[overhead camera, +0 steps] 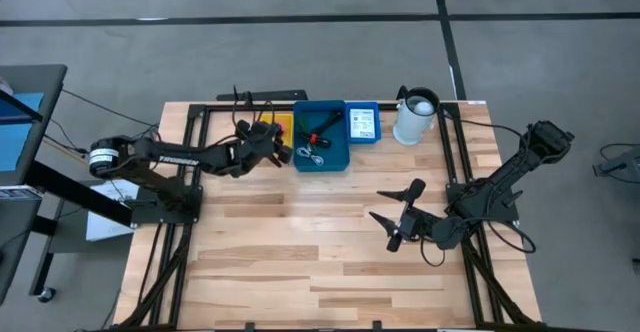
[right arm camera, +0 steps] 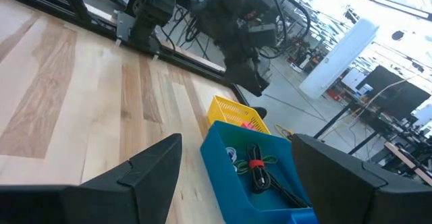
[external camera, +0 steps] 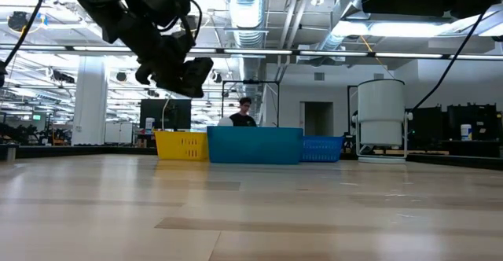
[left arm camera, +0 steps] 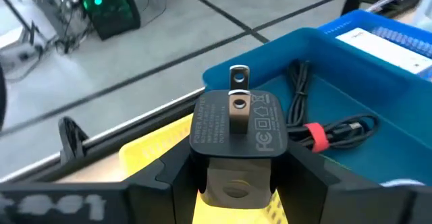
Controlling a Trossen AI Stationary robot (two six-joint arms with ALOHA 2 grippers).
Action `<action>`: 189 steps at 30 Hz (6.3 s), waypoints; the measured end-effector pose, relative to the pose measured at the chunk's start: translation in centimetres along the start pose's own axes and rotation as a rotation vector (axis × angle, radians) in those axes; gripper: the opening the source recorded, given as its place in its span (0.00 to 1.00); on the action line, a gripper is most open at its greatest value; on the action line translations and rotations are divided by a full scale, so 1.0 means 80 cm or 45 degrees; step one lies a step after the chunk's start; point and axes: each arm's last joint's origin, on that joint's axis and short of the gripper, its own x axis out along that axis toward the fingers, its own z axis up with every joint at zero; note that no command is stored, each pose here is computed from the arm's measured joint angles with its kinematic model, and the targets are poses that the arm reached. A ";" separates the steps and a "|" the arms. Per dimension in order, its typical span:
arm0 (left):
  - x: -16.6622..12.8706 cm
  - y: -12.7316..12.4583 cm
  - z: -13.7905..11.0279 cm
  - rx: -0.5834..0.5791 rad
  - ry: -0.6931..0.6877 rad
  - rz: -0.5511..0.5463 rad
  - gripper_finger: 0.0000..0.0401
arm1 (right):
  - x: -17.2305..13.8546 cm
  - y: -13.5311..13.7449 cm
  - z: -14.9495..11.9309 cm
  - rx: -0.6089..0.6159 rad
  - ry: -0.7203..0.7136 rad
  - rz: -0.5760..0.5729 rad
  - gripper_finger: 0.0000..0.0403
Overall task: Pick and place items into bin
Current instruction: Put the black charger adapter into the yellow bin, then return to Home Position
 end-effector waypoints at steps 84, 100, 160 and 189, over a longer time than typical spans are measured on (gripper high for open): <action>0.043 -0.008 -0.052 0.035 0.251 0.007 0.73 | 0.000 -0.001 0.002 0.002 -0.013 0.002 0.68; -0.039 -0.010 0.014 0.027 -0.069 -0.160 0.73 | -0.001 -0.002 -0.003 -0.292 0.066 -0.112 0.68; -0.153 0.085 -0.086 -0.078 -0.656 -1.232 0.73 | -0.108 -0.171 -0.088 0.751 -0.357 0.552 0.68; -0.147 0.084 -0.096 0.050 -0.615 -1.125 0.73 | -0.093 -0.126 -0.106 0.754 -0.476 0.599 0.68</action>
